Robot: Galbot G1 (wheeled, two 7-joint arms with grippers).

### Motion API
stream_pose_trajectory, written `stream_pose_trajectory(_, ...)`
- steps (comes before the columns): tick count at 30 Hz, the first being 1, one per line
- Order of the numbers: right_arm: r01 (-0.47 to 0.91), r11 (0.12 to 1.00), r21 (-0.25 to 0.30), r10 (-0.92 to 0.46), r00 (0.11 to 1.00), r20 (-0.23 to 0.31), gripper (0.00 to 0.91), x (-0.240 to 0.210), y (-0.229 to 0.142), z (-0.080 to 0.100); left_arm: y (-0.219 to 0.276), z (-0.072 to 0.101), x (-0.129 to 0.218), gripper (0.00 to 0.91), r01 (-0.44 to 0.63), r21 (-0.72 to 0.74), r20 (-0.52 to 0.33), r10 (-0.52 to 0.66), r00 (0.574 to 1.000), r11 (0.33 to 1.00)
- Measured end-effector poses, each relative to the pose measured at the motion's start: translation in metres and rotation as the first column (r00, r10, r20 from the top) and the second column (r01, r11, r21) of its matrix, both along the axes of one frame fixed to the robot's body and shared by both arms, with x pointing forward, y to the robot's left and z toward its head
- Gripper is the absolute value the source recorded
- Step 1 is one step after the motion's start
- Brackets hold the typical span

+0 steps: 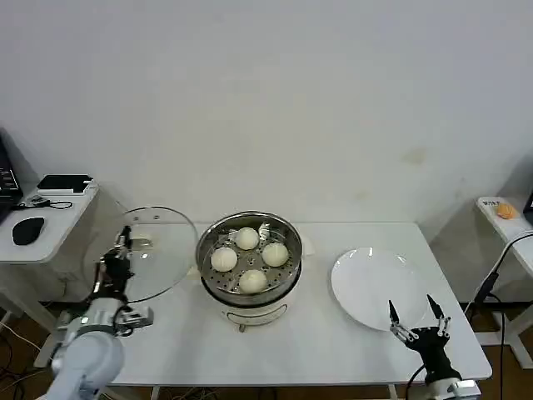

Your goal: Take steamed baozi put them in steamer then cover it.

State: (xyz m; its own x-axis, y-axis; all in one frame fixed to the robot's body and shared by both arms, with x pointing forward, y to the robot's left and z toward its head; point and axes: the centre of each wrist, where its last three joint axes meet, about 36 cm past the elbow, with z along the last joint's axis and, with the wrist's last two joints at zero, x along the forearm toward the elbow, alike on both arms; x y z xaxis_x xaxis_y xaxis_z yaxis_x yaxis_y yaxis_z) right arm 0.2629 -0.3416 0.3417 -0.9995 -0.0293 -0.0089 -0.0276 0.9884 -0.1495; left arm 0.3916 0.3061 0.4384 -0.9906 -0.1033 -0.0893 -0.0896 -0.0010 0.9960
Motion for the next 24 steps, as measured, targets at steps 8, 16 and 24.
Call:
stream_pose_trajectory(8,-0.014,1.0,-0.002,0.014,1.0,-0.012,0.907,0.0,0.014,-0.005,-0.061,0.005,0.015,0.0,0.054,-0.019,-0.033,-0.055,0.998,0.998)
stream_pose_trajectory(16,-0.024,1.0,-0.01,0.024,0.999,-0.022,0.907,-0.001,0.019,-0.009,-0.119,0.012,0.028,0.0,0.098,-0.034,-0.056,-0.1,0.993,0.995)
stream_pose_trajectory(24,-0.034,0.999,-0.01,0.034,0.999,-0.028,0.907,-0.001,0.022,-0.013,-0.162,0.019,0.046,0.0,0.1,-0.044,-0.06,-0.102,0.993,0.994)
